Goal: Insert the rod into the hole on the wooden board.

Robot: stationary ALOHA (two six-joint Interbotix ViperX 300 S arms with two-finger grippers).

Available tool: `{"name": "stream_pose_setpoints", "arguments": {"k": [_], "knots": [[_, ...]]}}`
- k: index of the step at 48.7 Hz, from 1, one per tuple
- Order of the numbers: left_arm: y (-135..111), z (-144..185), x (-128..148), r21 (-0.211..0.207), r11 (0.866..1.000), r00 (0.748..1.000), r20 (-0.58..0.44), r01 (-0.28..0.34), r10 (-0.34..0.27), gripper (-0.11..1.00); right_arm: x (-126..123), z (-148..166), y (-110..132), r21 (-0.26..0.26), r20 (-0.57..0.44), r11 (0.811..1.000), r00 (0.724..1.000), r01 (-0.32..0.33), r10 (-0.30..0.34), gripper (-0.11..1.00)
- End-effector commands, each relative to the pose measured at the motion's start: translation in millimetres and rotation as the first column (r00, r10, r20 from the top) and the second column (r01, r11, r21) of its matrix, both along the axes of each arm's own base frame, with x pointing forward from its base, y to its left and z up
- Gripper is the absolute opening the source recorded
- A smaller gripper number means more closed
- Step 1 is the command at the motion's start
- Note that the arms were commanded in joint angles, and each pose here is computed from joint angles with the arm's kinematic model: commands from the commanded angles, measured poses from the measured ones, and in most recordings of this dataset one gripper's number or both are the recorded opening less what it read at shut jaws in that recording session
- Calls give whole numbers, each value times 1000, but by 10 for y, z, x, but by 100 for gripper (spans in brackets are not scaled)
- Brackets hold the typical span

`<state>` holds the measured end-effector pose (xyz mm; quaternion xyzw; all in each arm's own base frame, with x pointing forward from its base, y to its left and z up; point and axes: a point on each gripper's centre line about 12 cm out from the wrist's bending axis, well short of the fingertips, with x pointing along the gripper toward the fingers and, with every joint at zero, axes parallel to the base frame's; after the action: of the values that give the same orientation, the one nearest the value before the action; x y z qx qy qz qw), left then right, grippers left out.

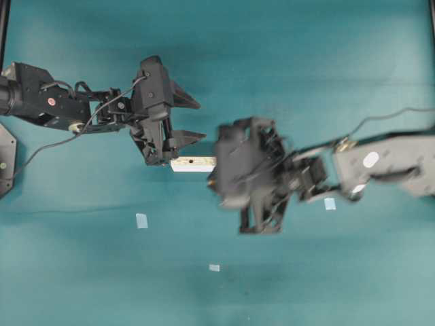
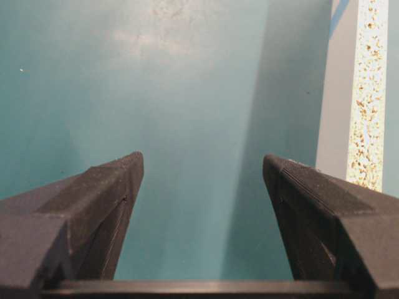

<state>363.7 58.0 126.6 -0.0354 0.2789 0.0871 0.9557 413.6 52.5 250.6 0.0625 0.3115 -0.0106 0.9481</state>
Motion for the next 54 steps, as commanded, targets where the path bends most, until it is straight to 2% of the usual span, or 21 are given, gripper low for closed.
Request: {"name": "stream_pose_setpoints", "arguments": {"k": [1, 9, 12, 15, 23, 28, 35, 42, 46, 54], "knots": [[-3, 196, 22, 9, 1000, 999, 53, 3, -3, 86, -158, 173, -70, 42, 165, 998, 986, -42, 35, 12], [-16, 330, -15, 10, 1000, 998, 67, 5, -6, 86, -428, 166, -211, 102, 388, 988, 920, -112, 65, 12], [-55, 381, -33, 11, 1000, 998, 65, 17, -18, 86, -515, 130, -268, 120, 439, 985, 897, -124, 59, 12], [-92, 406, -50, 10, 1000, 998, 61, 27, -27, 86, -581, 79, -291, 131, 460, 983, 886, -132, 58, 12], [-239, 409, -114, 2, 998, 997, 36, 65, -65, 87, -714, -141, -331, 138, 421, 983, 906, -120, 51, 12], [-324, 376, -148, -2, 996, 996, 22, 88, -88, 87, -768, -214, -373, 138, 416, 984, 908, -112, 46, 12], [-368, 336, -169, -5, 995, 995, 10, 99, -99, 88, -847, -287, -466, 146, 438, 984, 899, -100, 27, 12], [-383, 339, -155, -8, 995, 995, 11, 102, -102, 96, -878, -299, -541, 147, 456, 985, 890, -87, 11, 12], [-383, 340, -150, -18, 995, 995, 14, 96, -95, 100, -882, -302, -555, 147, 455, 986, 890, -83, 7, 12], [-426, 324, -146, -29, 994, 995, 11, 101, -101, 100, -901, -334, -558, 149, 447, 986, 894, -80, 5, 12]]}}
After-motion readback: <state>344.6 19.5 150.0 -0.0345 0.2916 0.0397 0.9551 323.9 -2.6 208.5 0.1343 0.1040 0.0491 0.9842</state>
